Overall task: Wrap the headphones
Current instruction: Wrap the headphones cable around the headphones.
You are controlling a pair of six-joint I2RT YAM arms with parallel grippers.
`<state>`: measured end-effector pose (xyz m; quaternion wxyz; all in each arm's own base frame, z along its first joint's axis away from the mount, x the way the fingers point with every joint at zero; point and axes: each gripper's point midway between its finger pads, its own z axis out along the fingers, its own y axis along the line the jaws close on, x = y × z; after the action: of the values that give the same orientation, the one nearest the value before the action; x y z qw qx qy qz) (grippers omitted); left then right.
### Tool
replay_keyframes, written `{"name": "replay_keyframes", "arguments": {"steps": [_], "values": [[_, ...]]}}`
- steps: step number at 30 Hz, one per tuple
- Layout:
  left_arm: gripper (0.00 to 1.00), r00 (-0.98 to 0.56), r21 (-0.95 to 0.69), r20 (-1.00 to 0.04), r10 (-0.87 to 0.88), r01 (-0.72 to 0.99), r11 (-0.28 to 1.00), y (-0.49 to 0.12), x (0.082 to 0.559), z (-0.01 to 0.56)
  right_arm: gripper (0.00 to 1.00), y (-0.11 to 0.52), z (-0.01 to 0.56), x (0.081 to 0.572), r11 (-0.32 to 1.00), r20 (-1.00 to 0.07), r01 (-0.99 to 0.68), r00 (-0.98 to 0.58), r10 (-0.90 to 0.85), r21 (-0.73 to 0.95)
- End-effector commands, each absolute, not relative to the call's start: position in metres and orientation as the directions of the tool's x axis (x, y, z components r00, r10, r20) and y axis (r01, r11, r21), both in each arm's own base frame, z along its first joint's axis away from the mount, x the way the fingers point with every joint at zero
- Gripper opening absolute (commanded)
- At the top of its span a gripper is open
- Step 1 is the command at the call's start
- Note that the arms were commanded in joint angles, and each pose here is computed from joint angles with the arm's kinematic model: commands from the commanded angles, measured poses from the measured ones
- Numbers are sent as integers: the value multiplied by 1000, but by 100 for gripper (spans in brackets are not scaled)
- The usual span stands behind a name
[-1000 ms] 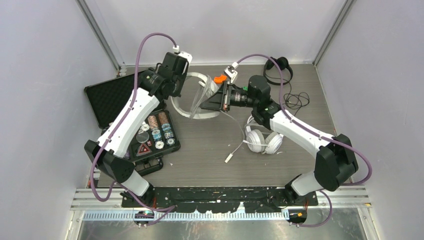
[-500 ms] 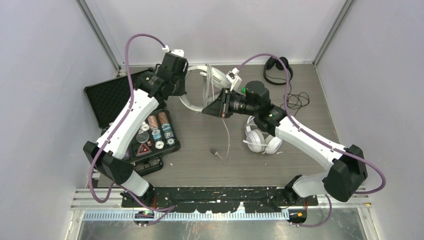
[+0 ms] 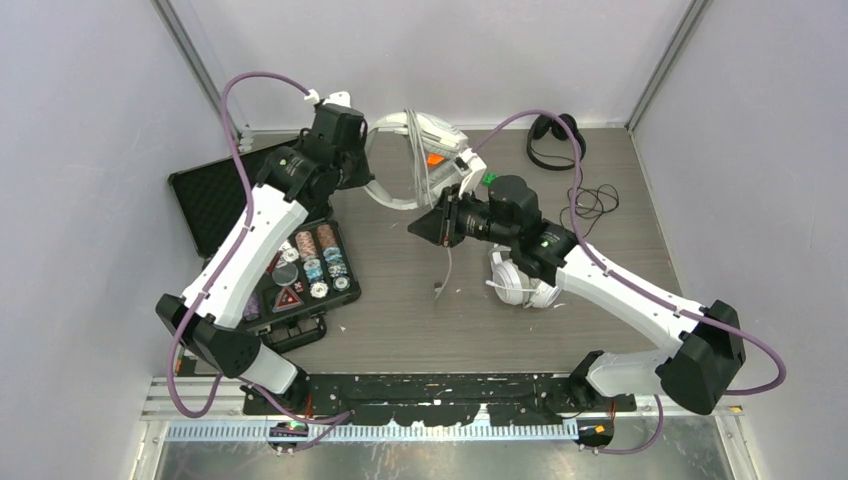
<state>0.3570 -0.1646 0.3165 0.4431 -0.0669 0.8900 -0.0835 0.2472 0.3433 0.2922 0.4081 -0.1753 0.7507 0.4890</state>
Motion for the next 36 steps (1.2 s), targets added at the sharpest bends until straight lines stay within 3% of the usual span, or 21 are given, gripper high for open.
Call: {"name": "replay_keyframes", "arguments": {"steps": [1, 11, 36], "values": [[0, -449, -440, -797, -404, -25, 898, -176, 361, 384, 20, 337, 298, 250, 518, -844, -687, -514, 150, 510], [0, -453, -513, -763, -460, -7, 858, -184, 355, 397, 20, 320, 298, 257, 564, -879, -675, -391, 273, 475], [0, -491, -643, -690, -532, 78, 762, -204, 335, 423, 31, 312, 252, 265, 566, -855, -642, -348, 385, 516]]}}
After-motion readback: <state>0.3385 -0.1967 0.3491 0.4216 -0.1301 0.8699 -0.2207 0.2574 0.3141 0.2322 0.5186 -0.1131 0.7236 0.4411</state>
